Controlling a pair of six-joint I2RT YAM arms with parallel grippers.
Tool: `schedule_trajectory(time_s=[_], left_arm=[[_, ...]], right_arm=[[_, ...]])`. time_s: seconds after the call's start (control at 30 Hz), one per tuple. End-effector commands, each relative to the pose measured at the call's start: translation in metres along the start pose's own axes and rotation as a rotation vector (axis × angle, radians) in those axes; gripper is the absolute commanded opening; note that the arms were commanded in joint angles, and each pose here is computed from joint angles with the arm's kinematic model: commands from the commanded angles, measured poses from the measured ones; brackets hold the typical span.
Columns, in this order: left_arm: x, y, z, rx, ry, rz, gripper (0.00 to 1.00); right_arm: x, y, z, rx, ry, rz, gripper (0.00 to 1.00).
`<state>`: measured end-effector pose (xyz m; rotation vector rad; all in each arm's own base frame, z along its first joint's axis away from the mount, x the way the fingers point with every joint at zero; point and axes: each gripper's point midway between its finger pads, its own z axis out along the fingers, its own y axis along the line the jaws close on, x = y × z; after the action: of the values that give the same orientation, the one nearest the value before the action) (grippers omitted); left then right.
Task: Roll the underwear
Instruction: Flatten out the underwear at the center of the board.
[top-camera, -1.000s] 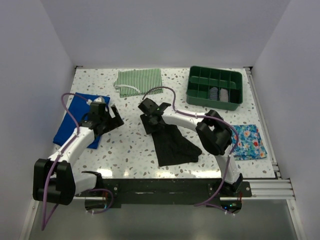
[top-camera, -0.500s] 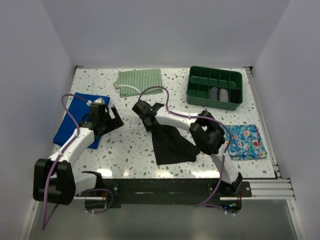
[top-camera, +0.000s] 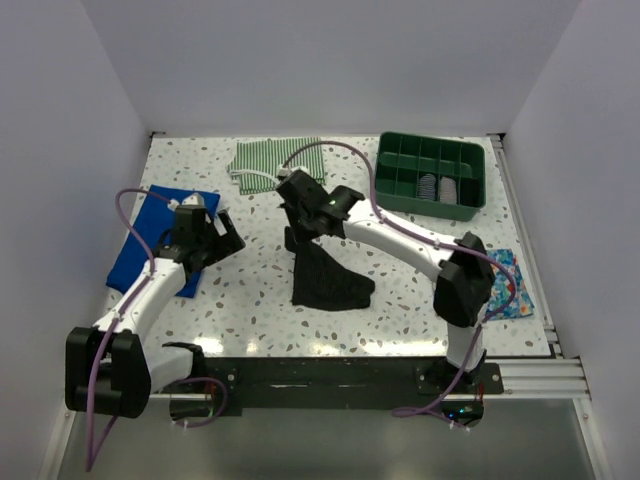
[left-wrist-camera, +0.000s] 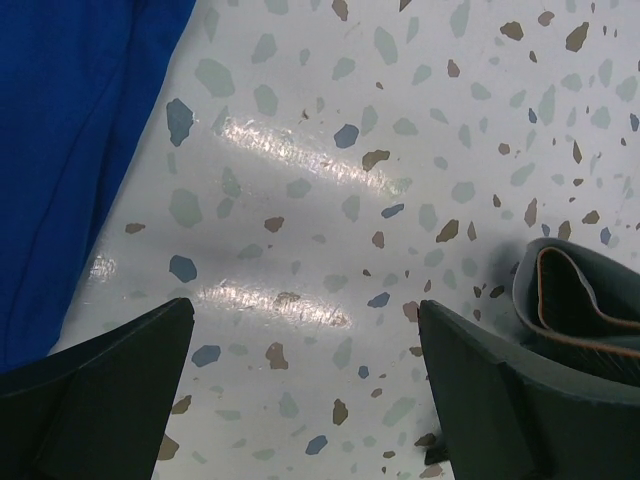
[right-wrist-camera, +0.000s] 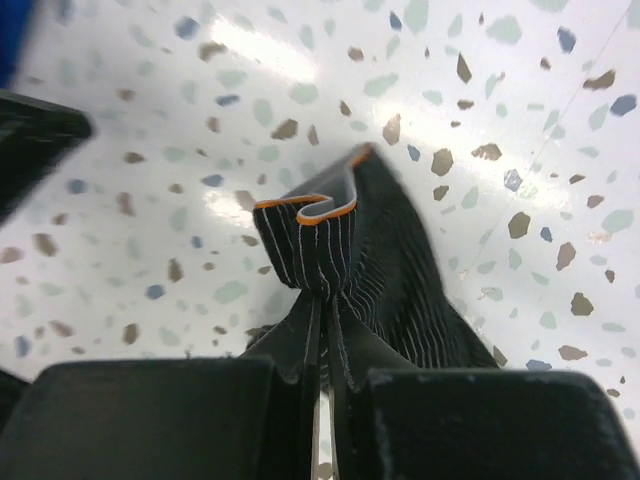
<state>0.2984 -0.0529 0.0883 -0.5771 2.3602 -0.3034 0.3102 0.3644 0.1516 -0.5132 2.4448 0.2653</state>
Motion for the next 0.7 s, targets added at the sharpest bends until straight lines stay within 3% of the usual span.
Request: schedule_trajectory(time_s=[0.0, 0.37, 0.53, 0.67], left_arm=[[-0.008, -0.006, -0.004, 0.042, -0.025, 0.009, 1.0], [-0.01, -0.009, -0.009, 0.059, -0.032, 0.012, 1.0], [-0.014, -0.008, -0.012, 0.057, -0.041, 0.011, 1.0], [-0.013, -0.008, -0.012, 0.055, -0.037, 0.012, 1.0]], right_arm=[[-0.034, 0.015, -0.047, -0.106, -0.106, 0.028, 0.0], [0.018, 0.044, 0.012, -0.209, 0.098, 0.038, 0.03], [0.026, 0.05, 0.029, -0.23, 0.12, 0.047, 0.05], [0.026, 0.051, 0.031, -0.241, 0.122, 0.05, 0.16]])
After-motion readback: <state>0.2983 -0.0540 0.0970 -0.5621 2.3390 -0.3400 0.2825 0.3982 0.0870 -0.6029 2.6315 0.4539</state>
